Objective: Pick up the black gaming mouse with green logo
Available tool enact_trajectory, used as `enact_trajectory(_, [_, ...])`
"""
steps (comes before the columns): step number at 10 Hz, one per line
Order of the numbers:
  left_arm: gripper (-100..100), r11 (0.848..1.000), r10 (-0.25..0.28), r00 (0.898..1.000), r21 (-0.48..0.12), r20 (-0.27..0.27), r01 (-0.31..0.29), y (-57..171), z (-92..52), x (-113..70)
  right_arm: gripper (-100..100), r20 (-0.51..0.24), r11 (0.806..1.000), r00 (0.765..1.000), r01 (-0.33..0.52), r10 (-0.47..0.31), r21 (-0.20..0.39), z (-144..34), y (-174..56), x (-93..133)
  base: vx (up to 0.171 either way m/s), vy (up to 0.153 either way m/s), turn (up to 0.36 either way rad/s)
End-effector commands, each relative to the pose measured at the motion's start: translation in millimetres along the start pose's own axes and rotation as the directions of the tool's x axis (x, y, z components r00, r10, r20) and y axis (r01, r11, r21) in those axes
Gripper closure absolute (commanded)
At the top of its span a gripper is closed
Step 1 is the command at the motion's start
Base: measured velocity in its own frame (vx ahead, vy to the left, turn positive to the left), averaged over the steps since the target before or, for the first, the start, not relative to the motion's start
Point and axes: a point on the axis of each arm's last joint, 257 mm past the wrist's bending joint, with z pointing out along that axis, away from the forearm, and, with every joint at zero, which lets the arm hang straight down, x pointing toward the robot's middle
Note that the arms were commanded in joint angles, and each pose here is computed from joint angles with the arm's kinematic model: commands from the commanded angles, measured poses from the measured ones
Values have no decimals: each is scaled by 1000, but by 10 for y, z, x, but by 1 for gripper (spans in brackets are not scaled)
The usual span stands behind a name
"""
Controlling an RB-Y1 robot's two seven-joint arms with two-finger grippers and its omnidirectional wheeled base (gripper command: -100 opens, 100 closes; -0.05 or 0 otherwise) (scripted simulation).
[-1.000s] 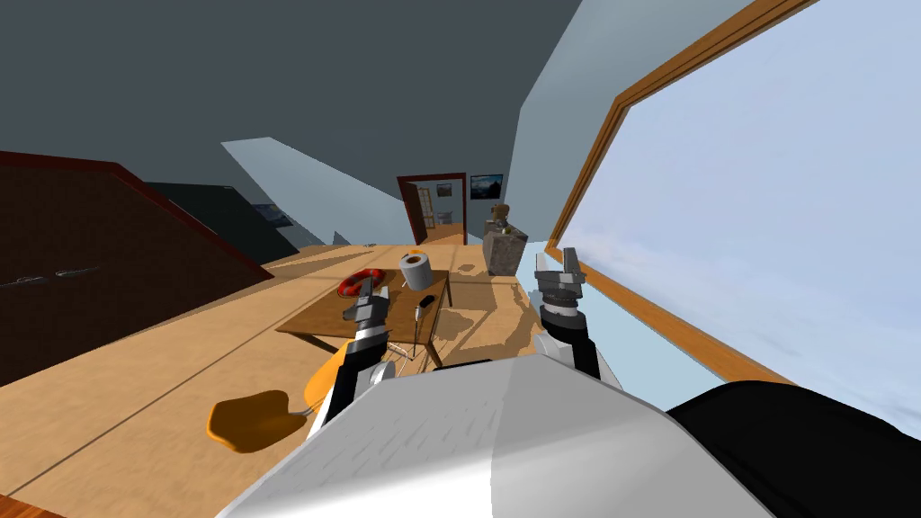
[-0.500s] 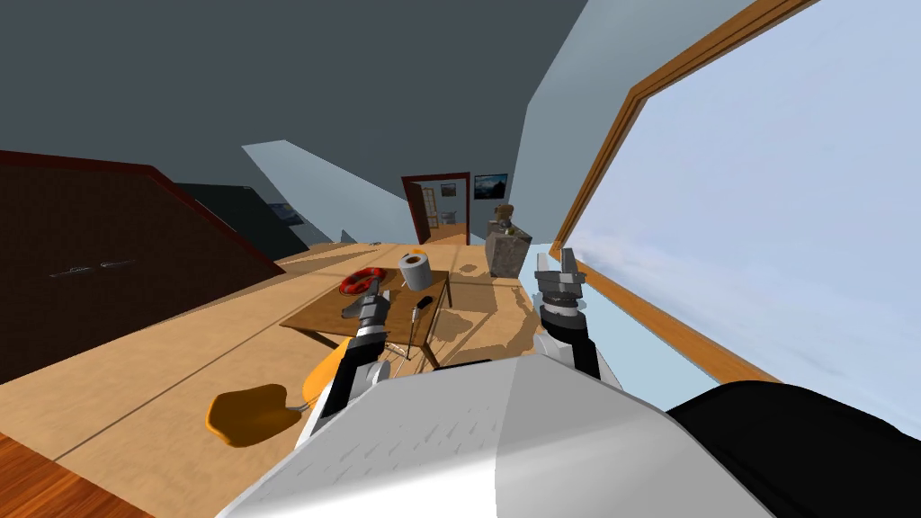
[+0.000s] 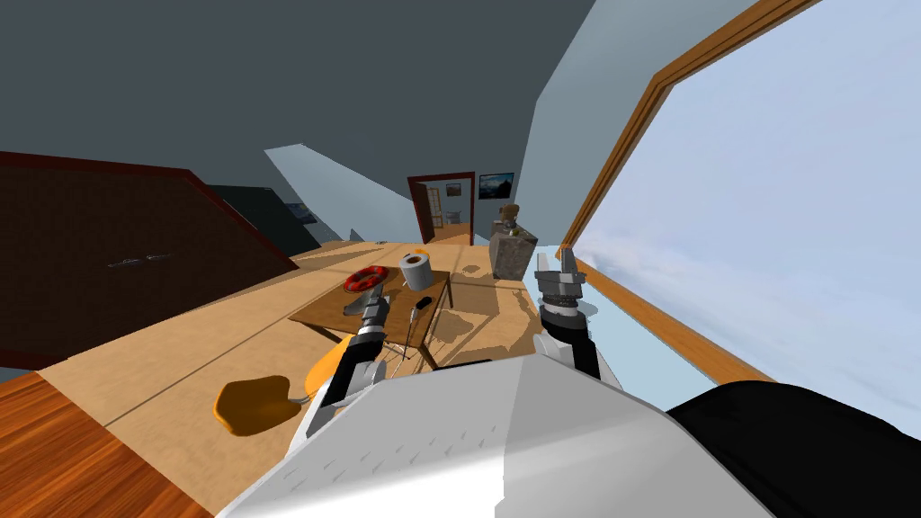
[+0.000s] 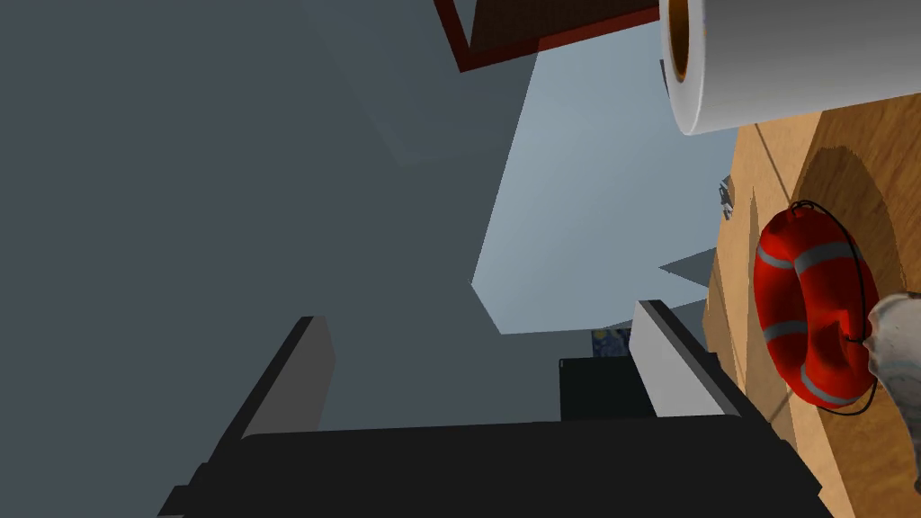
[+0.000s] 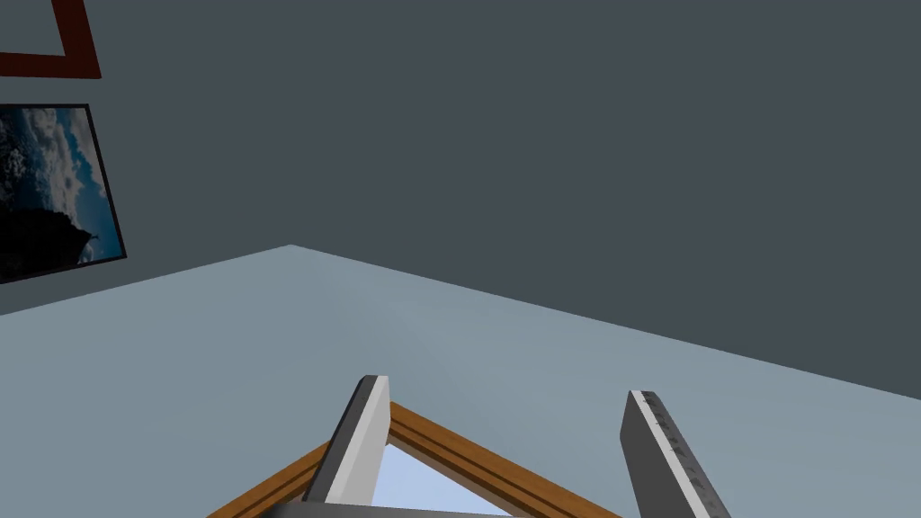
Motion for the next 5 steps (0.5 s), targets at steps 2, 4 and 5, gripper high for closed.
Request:
enact_trajectory(2, [-100,997,25,1000,-69,-7,-25,216,40,-23,0,0,1000,1000,0,0,0,0,0,0,33,-61,49])
enact_trajectory(4, [-100,991,46,999,-124,-13,-47,397,50,-70,0,0,1000,1000,0,0,0,0,0,0,32,-46,69])
enact_trajectory(5, [-100,984,66,998,-166,-17,-68,545,58,-128,0,0,1000,1000,0,0,0,0,0,0,53,-68,69])
